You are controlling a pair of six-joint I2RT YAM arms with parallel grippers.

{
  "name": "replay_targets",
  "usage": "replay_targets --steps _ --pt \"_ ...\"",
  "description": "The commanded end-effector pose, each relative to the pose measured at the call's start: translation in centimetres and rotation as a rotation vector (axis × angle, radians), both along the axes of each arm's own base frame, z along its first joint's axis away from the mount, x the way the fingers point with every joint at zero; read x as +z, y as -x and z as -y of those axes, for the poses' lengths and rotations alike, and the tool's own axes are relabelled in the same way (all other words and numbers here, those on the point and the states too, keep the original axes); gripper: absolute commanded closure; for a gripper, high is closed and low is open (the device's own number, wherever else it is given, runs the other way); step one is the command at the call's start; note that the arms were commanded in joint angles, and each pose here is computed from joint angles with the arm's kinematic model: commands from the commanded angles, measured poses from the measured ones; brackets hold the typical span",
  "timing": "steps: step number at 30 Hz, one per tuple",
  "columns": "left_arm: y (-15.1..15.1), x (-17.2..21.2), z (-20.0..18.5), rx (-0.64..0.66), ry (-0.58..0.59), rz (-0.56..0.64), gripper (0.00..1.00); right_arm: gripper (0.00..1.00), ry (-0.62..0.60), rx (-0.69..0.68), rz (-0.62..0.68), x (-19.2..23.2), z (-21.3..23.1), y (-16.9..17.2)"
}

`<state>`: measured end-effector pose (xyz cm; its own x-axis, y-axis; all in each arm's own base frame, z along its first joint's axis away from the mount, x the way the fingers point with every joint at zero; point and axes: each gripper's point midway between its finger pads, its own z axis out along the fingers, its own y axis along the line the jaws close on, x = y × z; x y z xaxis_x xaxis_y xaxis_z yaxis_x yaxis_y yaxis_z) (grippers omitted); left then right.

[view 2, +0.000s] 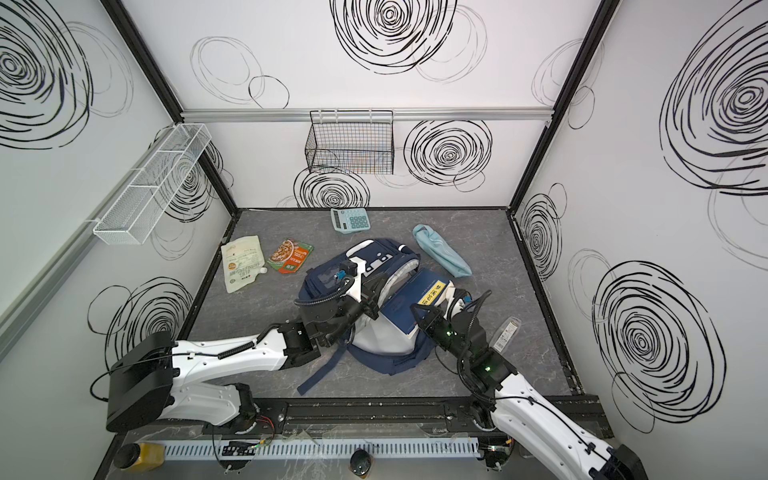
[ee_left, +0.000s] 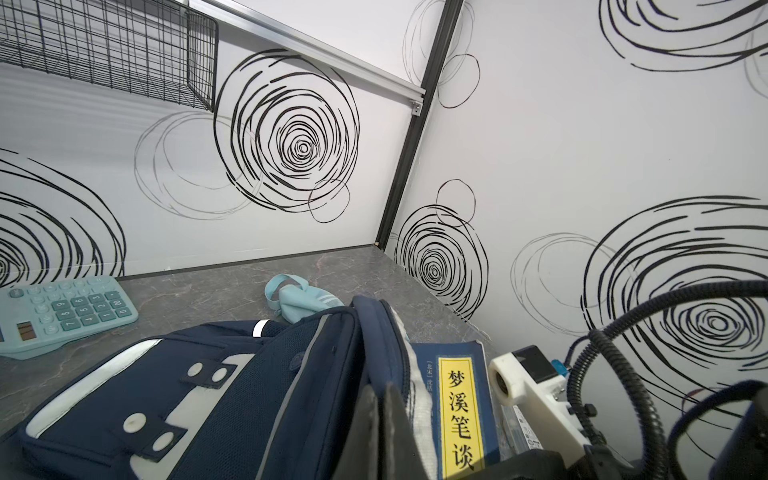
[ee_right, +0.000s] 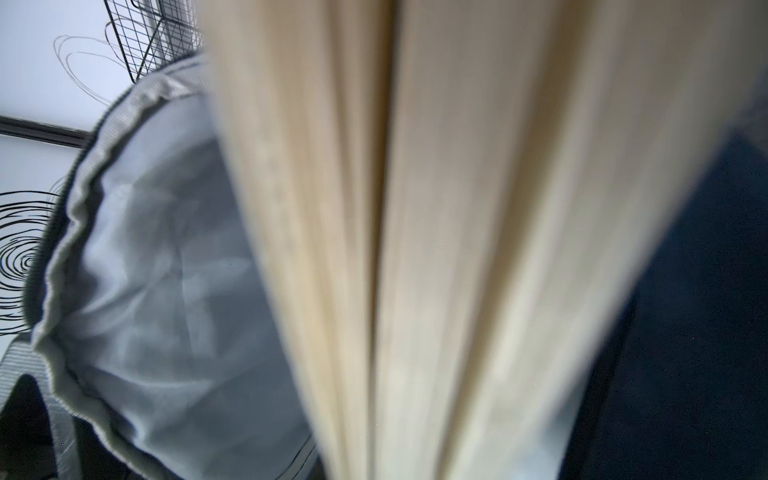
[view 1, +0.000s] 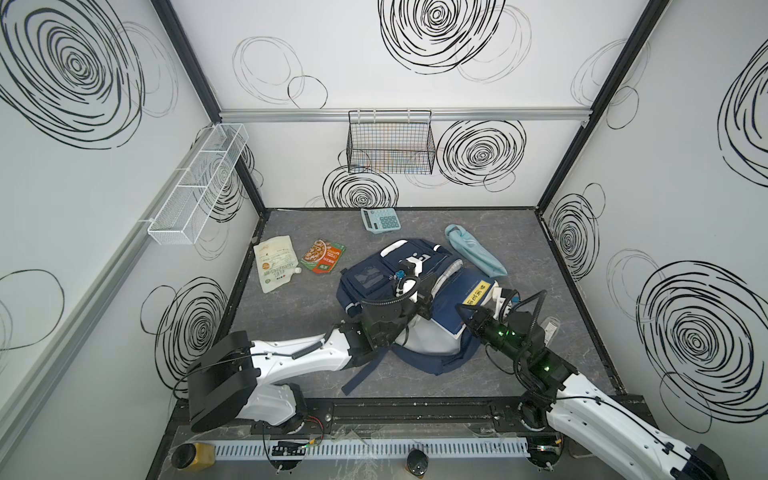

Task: Pack the student bag
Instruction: 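Lower the blue book into the backpack opening with the right gripper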

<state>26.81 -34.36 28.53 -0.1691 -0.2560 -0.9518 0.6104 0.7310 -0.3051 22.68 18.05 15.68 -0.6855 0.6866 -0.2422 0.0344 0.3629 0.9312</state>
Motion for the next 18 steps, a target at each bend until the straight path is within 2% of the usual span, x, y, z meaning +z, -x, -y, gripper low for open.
replay_targets --steps 1,15,17,18 --pt "0.7 5.6 -0.7 -0.015 0.187 0.093 1.00 1.00 -0.093 0.013 0.025 1.9 -1.3 -0.2" --pt "1.2 6.2 -0.5 -0.027 0.178 0.110 1.00 1.00 -0.176 0.034 -0.113 -0.8 -4.9 -0.1" --pt "1.3 6.2 -0.5 -0.024 0.173 0.113 1.00 0.92 -0.167 0.056 -0.128 -1.3 -5.6 -0.1" --pt "1.3 6.3 -0.6 -0.022 0.171 0.115 1.00 0.82 -0.163 0.067 -0.135 -1.5 -6.0 -0.1"
